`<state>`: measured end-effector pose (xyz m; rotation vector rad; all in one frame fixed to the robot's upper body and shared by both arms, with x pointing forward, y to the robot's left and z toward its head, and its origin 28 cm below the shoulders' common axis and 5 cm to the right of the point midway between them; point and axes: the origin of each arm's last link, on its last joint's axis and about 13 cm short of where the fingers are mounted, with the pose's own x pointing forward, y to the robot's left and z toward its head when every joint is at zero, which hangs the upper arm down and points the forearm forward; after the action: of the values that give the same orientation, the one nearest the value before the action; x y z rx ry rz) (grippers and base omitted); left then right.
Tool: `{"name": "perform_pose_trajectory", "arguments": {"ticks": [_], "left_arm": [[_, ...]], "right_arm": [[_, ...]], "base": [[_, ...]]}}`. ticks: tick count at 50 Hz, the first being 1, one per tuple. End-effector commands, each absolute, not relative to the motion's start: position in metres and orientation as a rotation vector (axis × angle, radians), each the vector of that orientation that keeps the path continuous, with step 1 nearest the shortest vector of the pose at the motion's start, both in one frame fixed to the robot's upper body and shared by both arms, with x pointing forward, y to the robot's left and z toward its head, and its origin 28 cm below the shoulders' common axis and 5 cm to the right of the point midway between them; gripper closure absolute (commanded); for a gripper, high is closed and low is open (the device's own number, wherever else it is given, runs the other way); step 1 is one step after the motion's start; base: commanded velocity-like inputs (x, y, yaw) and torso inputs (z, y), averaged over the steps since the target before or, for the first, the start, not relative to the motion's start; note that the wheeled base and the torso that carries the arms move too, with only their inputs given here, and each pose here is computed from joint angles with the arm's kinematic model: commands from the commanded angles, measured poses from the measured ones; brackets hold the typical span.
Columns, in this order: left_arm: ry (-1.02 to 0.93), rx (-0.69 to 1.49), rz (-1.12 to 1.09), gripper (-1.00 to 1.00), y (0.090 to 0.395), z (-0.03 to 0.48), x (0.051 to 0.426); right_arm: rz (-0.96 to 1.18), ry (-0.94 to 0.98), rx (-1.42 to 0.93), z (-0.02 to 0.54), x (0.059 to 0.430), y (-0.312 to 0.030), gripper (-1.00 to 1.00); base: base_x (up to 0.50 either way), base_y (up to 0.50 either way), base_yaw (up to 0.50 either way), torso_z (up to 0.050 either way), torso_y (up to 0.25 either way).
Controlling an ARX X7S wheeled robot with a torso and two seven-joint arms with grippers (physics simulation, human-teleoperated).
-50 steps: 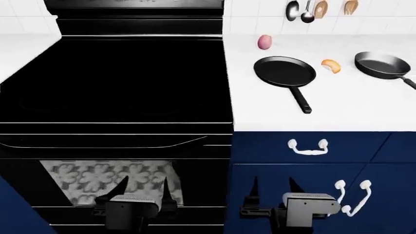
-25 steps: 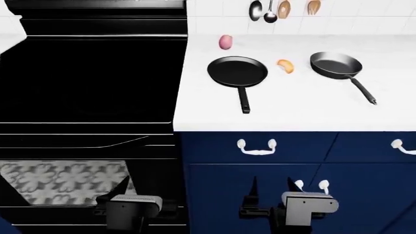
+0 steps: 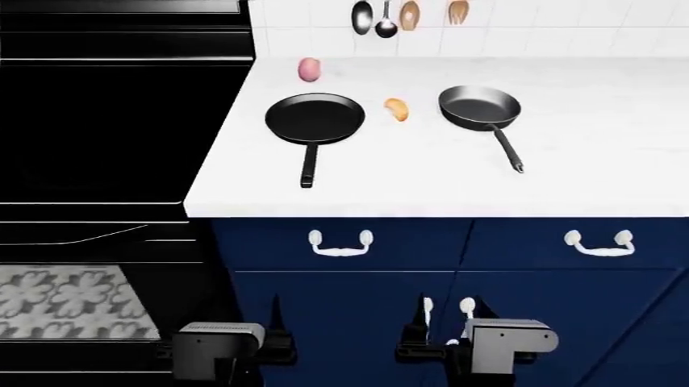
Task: Place both pans onto different burners. Then place the onion and the sushi on different pans.
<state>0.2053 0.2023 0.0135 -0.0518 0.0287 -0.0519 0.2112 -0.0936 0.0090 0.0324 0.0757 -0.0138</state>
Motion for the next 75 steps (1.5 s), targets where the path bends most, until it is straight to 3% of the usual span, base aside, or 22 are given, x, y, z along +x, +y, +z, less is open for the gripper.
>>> {"name": "perform_pose_trajectory", "arguments": {"ticks": [1, 19, 32, 46, 75], "left_arm": [[0.034, -0.054, -0.050, -1.00, 0.202, 0.013, 0.205], [0.027, -0.016, -0.023, -1.00, 0.215, 0.022, 0.209], [0.075, 0.087, -0.153, -1.00, 0.240, 0.129, 0.184], [-0.012, 0.212, -0.101, -1.00, 0.256, 0.191, 0.183], [-0.037, 0.256, -0.073, -1.00, 0.261, 0.209, 0.182]], "right_arm": [[-0.015, 0.079, 0.032, 0.008, 0.211, -0.094, -1.00], [-0.009, 0.058, 0.049, 0.023, 0.211, -0.099, -1.00], [0.049, 0.092, -0.113, 0.113, 0.193, -0.129, -1.00], [-0.013, 0.008, -0.206, 0.201, 0.180, -0.139, -1.00], [-0.017, -0.011, -0.174, 0.213, 0.182, -0.137, -1.00]], "base": [[0.00, -0.50, 0.00, 0.000, 0.000], [0.00, -0.37, 0.00, 0.000, 0.000], [0.00, 0.00, 0.00, 0.000, 0.000], [0.02, 0.00, 0.00, 0.000, 0.000], [0.50, -0.03, 0.00, 0.000, 0.000]]}}
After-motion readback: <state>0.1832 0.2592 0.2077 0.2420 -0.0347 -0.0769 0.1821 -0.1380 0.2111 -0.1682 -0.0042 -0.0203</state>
